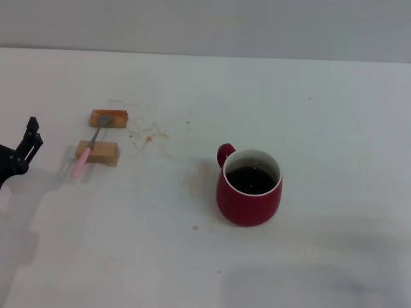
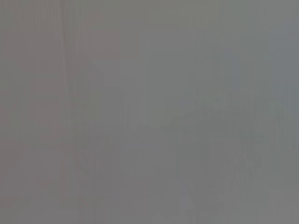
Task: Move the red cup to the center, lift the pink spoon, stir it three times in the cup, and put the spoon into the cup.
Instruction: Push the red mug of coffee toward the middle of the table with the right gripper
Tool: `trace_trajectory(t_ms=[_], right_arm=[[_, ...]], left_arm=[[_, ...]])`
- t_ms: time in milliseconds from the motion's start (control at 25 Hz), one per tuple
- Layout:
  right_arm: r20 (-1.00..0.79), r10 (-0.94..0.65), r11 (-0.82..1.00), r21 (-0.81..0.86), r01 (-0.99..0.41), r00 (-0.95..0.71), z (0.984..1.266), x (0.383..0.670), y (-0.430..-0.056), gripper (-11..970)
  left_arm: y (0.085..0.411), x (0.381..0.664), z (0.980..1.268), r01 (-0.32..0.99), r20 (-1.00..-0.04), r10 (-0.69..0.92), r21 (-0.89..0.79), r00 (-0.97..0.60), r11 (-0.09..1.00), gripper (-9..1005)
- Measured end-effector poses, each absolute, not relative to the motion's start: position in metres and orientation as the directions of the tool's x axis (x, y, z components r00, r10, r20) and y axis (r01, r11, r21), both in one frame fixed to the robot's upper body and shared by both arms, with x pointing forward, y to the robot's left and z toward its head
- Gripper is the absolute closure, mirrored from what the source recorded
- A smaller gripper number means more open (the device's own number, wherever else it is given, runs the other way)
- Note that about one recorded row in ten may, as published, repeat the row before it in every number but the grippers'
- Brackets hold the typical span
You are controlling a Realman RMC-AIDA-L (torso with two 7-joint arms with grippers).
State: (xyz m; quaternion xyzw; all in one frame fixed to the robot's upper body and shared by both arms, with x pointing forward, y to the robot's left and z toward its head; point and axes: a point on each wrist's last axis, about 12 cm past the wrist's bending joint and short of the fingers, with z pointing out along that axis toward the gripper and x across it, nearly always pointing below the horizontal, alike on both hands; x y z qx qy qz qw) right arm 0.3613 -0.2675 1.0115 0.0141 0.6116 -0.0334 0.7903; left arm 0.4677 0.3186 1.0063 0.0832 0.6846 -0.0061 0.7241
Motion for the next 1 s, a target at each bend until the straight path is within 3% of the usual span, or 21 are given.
trace_trajectory(t_ms=[560,1000], right_arm=[[-0.966,-0.004,0.999,0.008,0.045,0.257,1.014,0.368,-0.258,959],[-0.977,0.003,1.000,0.006,0.013,0.214,1.009,0.378,-0.255,960]], left_arm=[[0.305,0.450,0.996,0.227,-0.998,0.062,0.064,0.016,0.972,137],[0.305,0.439,0.994,0.214,-0.999,0.046,0.047,0.009,0.976,137]])
